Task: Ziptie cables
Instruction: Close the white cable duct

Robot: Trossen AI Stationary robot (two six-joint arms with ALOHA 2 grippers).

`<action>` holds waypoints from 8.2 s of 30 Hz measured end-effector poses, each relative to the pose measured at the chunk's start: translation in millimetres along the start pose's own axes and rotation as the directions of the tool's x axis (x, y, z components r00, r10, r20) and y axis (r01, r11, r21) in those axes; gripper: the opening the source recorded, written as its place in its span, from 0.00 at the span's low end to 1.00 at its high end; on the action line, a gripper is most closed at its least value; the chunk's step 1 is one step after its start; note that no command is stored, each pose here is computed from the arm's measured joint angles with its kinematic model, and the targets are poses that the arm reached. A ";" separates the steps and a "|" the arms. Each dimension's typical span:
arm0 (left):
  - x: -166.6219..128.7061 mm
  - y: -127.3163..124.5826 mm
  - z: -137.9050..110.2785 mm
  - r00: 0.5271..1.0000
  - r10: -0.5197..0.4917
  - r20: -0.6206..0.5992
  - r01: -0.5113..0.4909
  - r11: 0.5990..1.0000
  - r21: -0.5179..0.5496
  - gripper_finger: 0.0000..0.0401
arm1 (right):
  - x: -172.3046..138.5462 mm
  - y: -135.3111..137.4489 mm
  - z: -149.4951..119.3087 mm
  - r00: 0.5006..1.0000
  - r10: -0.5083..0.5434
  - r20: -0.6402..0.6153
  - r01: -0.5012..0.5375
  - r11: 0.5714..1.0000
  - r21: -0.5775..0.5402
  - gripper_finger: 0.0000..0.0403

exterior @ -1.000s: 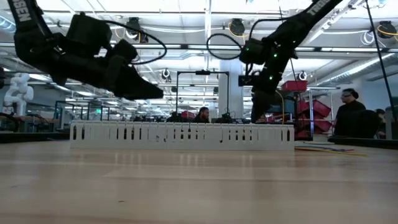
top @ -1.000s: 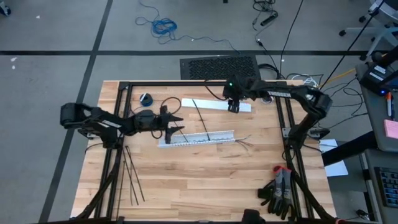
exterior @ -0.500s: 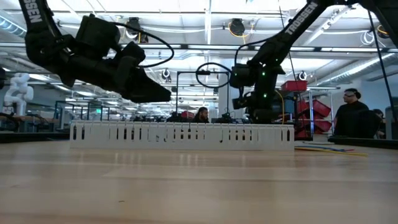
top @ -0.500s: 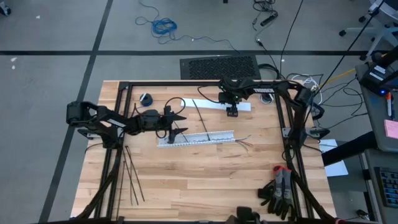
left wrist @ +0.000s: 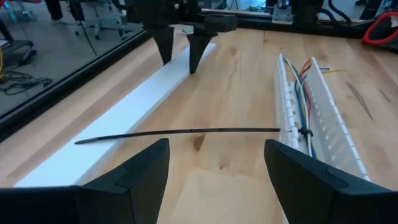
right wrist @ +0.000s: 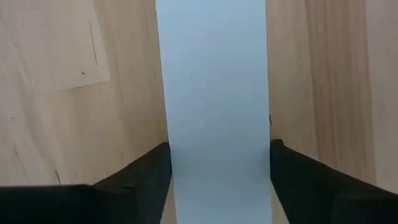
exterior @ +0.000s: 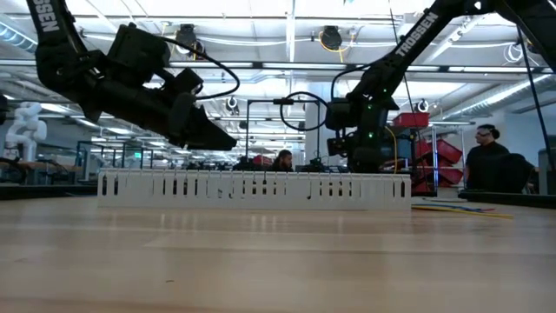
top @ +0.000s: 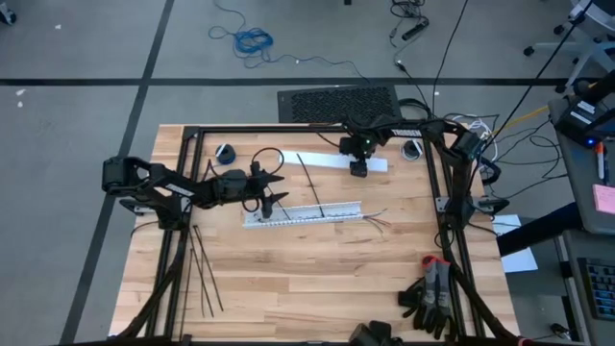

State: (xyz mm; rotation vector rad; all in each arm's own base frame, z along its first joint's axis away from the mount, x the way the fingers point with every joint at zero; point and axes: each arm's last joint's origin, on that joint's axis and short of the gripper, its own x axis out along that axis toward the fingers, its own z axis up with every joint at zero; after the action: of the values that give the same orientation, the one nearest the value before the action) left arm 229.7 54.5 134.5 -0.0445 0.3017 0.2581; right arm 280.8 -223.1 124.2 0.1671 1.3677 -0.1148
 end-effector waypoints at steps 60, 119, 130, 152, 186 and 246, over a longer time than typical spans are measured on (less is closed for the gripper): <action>-31.2 2.2 18.2 0.978 -0.006 0.209 0.023 0.997 -0.079 0.65 | -50.1 86.2 -29.5 0.932 -0.166 0.321 0.058 0.945 0.322 0.65; -24.0 4.3 3.1 0.993 0.068 0.102 -0.061 0.996 -0.071 0.65 | -0.8 73.3 -17.9 0.991 -0.067 -0.120 0.115 0.881 0.458 0.54; -24.1 4.6 3.1 0.992 0.076 0.102 -0.069 0.995 -0.071 0.65 | -41.8 79.4 -25.2 0.989 -0.095 -0.111 0.131 0.912 0.389 0.54; 44.8 2.7 -7.1 0.926 -0.197 0.321 0.182 0.980 0.076 0.67 | -129.0 130.5 -37.6 0.990 -0.095 0.100 0.069 0.968 0.239 0.54; 116.0 -1.7 41.0 0.773 -0.420 0.476 0.398 0.905 0.151 0.79 | -126.9 192.0 -21.8 0.972 -0.029 0.232 0.017 0.999 0.051 0.53; 147.8 -16.0 39.4 0.792 -0.586 0.174 0.597 0.802 -0.014 0.91 | -130.5 187.8 -25.2 0.939 -0.257 0.228 0.248 0.966 0.069 0.22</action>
State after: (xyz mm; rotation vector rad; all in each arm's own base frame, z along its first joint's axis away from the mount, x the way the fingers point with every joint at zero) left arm 381.5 78.4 127.9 -0.1831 0.1035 -0.3588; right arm 264.1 -35.8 256.9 0.0081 1.1448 -0.3667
